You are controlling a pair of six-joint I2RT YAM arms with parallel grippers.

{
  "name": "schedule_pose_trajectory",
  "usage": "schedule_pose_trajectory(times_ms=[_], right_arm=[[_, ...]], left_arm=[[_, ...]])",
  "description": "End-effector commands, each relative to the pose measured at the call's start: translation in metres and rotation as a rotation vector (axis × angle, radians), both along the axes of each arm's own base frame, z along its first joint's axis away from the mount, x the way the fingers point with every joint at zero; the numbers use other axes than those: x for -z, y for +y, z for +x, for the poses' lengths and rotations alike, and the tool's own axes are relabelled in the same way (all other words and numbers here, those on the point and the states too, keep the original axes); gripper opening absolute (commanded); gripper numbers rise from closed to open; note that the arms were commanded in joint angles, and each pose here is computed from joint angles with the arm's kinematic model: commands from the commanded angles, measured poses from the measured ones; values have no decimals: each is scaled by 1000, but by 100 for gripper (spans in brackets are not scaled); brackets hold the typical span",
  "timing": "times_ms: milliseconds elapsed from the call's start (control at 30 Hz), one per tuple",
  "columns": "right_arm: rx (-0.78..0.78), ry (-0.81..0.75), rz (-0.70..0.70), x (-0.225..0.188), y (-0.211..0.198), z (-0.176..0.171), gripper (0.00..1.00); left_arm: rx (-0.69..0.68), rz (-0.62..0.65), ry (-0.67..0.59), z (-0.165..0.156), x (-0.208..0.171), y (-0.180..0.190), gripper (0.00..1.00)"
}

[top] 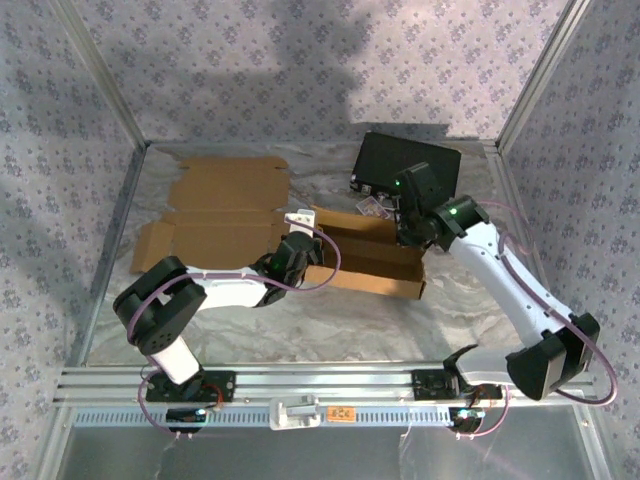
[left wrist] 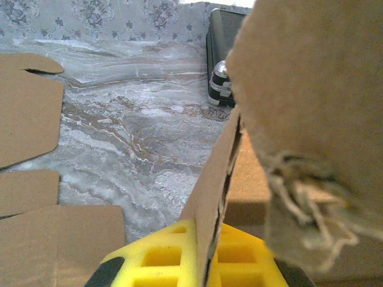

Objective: Fold the paper box

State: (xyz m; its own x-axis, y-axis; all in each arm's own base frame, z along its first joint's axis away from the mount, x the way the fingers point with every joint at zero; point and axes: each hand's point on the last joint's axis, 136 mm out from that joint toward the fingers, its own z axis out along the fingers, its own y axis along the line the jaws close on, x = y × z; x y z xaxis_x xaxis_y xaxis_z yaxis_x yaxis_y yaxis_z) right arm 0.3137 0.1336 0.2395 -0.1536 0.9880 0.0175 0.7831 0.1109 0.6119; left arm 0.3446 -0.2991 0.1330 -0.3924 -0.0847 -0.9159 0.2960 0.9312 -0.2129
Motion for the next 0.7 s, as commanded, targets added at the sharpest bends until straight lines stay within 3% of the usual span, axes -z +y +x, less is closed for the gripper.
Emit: schedule_pose_trajectory(times_ms=[0, 167, 433, 667], right_arm=[[31, -1, 61, -7, 5, 5, 42], [50, 46, 86, 11, 1, 0, 21], [47, 80, 91, 25, -3, -6, 2], [66, 104, 99, 35, -5, -18, 0]], left_arm=[[19, 115, 100, -11, 42, 5, 4], [26, 112, 97, -11, 40, 3, 5], [32, 108, 91, -12, 32, 4, 10], [24, 77, 111, -20, 23, 11, 31]])
